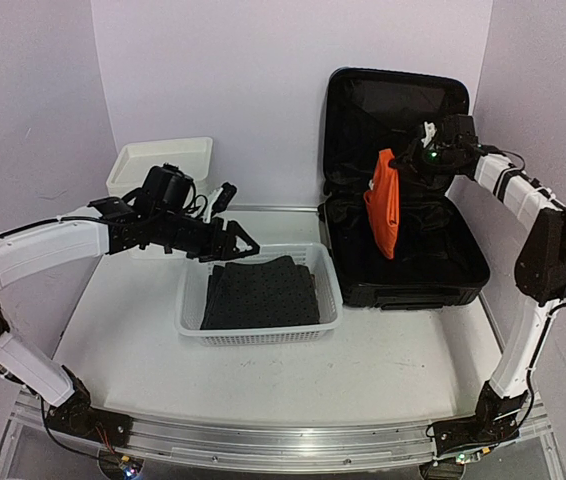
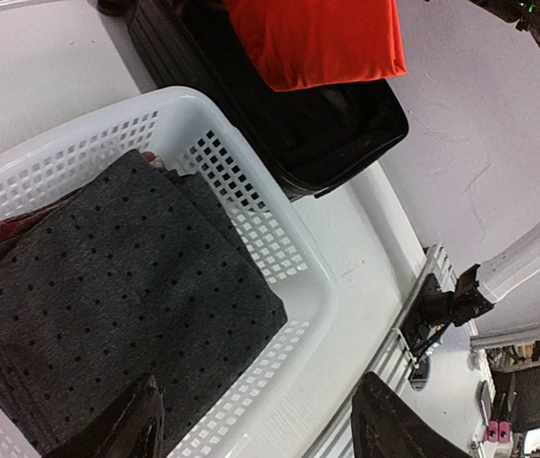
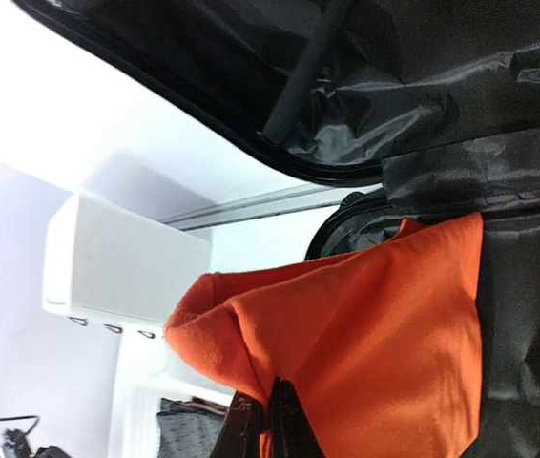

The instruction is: Open, take out, and arrange the luggage

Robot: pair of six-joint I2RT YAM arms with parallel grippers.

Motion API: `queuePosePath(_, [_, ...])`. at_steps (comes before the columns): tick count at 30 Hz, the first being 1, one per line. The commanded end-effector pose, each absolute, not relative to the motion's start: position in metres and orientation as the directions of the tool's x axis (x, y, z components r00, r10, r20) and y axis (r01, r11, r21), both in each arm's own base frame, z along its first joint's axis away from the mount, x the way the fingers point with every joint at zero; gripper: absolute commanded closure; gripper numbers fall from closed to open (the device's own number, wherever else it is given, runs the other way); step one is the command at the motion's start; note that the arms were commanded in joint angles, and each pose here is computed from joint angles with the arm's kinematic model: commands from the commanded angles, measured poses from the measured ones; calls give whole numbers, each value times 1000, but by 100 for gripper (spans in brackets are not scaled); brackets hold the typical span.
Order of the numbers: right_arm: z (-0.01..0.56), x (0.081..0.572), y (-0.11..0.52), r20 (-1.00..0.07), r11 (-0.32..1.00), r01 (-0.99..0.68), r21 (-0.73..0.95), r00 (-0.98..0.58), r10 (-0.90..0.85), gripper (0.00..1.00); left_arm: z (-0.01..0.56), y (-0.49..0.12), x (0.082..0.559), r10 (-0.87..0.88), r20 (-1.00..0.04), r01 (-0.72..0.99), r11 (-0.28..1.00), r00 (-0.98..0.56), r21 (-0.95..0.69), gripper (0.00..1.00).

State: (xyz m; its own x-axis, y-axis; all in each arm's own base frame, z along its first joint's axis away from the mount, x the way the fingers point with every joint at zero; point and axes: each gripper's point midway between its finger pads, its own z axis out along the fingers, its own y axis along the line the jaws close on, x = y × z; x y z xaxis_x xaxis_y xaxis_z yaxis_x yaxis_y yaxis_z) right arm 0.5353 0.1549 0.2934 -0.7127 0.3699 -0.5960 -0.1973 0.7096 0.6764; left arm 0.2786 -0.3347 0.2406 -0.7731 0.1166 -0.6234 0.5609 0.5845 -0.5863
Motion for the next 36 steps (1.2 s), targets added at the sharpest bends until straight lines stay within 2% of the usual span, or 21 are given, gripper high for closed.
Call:
queuePosePath(1, [374, 506, 153, -650, 652, -275, 707, -616, 445, 100, 297, -367, 279, 99, -672, 642, 425, -734, -638, 33])
queuePosePath(8, [406, 487, 157, -549, 518, -257, 816, -625, 555, 100, 340, -421, 265, 107, -717, 703, 339, -689, -625, 27])
queuePosePath(14, [412, 463, 155, -504, 486, -211, 848, -607, 615, 100, 371, -474, 248, 89, -721, 711, 283, -687, -643, 25])
queuePosePath(18, [414, 445, 162, -494, 480, -198, 855, -596, 634, 100, 376, -498, 247, 85, -737, 708, 368, -671, -602, 23])
queuePosePath(20, [414, 434, 169, -498, 483, -200, 852, -594, 632, 100, 371, -506, 246, 110, -753, 712, 437, -649, -550, 22])
queuePosePath(26, [405, 408, 171, -499, 503, -163, 849, -563, 659, 100, 367, -532, 237, 144, -827, 745, 537, -543, -395, 18])
queuePosePath(36, [398, 371, 191, -512, 509, -185, 841, -578, 635, 100, 345, -570, 217, 188, -845, 756, 570, -501, -322, 11])
